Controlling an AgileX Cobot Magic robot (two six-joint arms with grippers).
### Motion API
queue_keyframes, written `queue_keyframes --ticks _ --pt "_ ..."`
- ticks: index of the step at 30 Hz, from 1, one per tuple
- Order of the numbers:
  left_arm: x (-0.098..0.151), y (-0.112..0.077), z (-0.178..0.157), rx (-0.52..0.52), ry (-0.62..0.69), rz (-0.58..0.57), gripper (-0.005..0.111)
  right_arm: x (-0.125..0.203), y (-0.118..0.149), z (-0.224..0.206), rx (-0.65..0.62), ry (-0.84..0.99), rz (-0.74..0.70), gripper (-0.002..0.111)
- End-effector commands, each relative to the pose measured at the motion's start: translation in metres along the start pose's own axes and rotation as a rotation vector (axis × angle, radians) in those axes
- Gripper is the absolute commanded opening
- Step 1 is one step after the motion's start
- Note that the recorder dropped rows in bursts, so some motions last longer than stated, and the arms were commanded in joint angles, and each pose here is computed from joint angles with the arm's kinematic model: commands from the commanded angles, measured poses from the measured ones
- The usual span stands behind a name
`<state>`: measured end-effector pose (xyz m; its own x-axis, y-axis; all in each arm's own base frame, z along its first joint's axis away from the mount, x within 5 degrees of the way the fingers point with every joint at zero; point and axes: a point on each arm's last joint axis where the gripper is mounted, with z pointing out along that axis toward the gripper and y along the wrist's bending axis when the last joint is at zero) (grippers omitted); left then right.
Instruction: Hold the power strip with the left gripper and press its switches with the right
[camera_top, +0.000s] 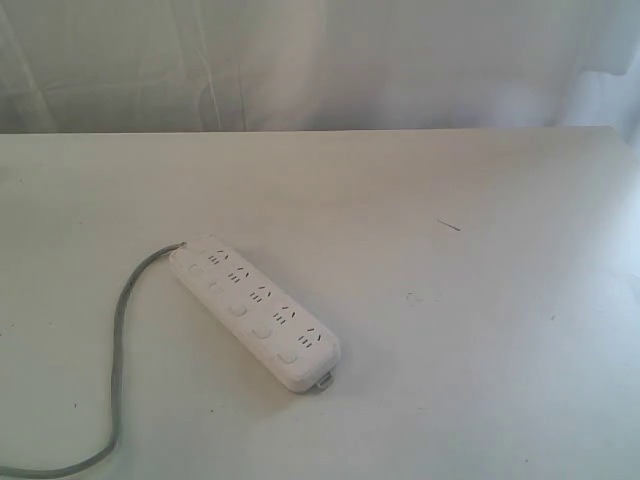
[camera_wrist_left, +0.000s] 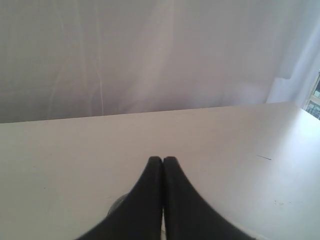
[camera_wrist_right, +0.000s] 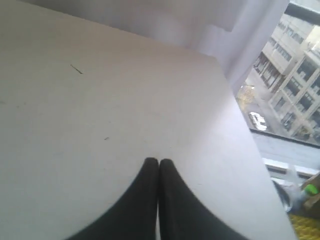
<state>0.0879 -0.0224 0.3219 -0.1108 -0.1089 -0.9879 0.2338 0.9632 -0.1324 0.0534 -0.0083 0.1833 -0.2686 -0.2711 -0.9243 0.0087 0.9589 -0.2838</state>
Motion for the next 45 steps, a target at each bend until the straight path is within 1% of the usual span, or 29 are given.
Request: queue_keyframes --ticks 1,4,6,13,14,17,18,20,21,24,25,27,31,34,37,38,40,42,45 --pt "-0.002 -0.002 0.0 0.02 -0.007 -0.025 0.0 -0.013 -0.002 -0.001 0.036 -0.159 -0.135 0.0" --pt "-0.002 -0.002 0.0 0.019 -0.008 -0.025 0.0 -0.025 0.0 -0.004 0.024 -0.296 -0.124 0.0" --pt "-0.002 -0.001 0.0 0.015 -0.011 -0.025 0.0 -0.03 0.0 -0.005 0.021 -0.347 -0.125 0.0" --pt "-0.003 -0.001 0.0 0.013 -0.012 -0.025 0.0 -0.031 0.001 -0.006 0.02 -0.361 -0.125 0.0" --pt "-0.003 -0.001 0.0 0.013 -0.012 -0.025 0.0 -0.032 0.001 -0.006 0.013 -0.376 -0.094 0.0" --pt "-0.003 -0.001 0.0 0.013 -0.012 -0.025 0.0 -0.043 0.0 -0.011 -0.062 -0.505 0.243 0.0" --pt "-0.003 -0.001 0.0 0.013 -0.012 -0.025 0.0 -0.049 -0.001 -0.015 -0.104 -0.575 0.408 0.0" --pt "-0.003 -0.001 0.0 0.013 -0.012 -0.025 0.0 -0.057 -0.004 -0.021 -0.175 -0.681 0.638 0.0" --pt "-0.003 -0.001 0.0 0.013 -0.012 -0.025 0.0 -0.059 -0.006 -0.023 -0.224 -0.719 0.78 0.0" --pt "-0.003 -0.001 0.0 0.013 -0.011 -0.022 0.0 -0.062 -0.009 -0.026 -0.328 -0.751 1.049 0.0" --pt "-0.003 -0.001 0.0 0.013 -0.011 -0.022 0.0 -0.063 -0.009 -0.027 -0.353 -0.759 1.102 0.0" --pt "-0.003 -0.001 0.0 0.013 -0.011 -0.022 0.0 -0.065 -0.01 -0.029 -0.393 -0.779 1.166 0.0" --pt "-0.002 -0.001 0.0 0.012 -0.01 -0.019 0.0 -0.066 -0.012 -0.031 -0.404 -0.81 1.2 0.0" --pt "-0.002 -0.001 0.0 0.012 -0.01 -0.019 0.0 -0.068 -0.017 -0.034 -0.417 -0.878 1.281 0.0" --pt "-0.002 -0.001 0.0 0.012 -0.01 -0.019 0.0 -0.071 -0.02 -0.04 -0.456 -0.952 1.308 0.0" --pt "-0.002 -0.001 0.0 0.012 -0.01 -0.019 0.0 -0.071 -0.021 -0.04 -0.453 -0.962 1.317 0.0" --pt "-0.002 -0.001 0.0 0.012 -0.01 -0.019 0.0 -0.068 -0.025 -0.038 -0.425 -0.951 1.403 0.0" --pt "-0.002 -0.001 0.0 0.012 -0.01 -0.019 0.0 -0.066 -0.027 -0.036 -0.398 -0.941 1.437 0.0" --pt "-0.002 -0.001 0.0 0.012 -0.01 -0.019 0.0 -0.067 -0.028 -0.037 -0.404 -0.961 1.466 0.0"
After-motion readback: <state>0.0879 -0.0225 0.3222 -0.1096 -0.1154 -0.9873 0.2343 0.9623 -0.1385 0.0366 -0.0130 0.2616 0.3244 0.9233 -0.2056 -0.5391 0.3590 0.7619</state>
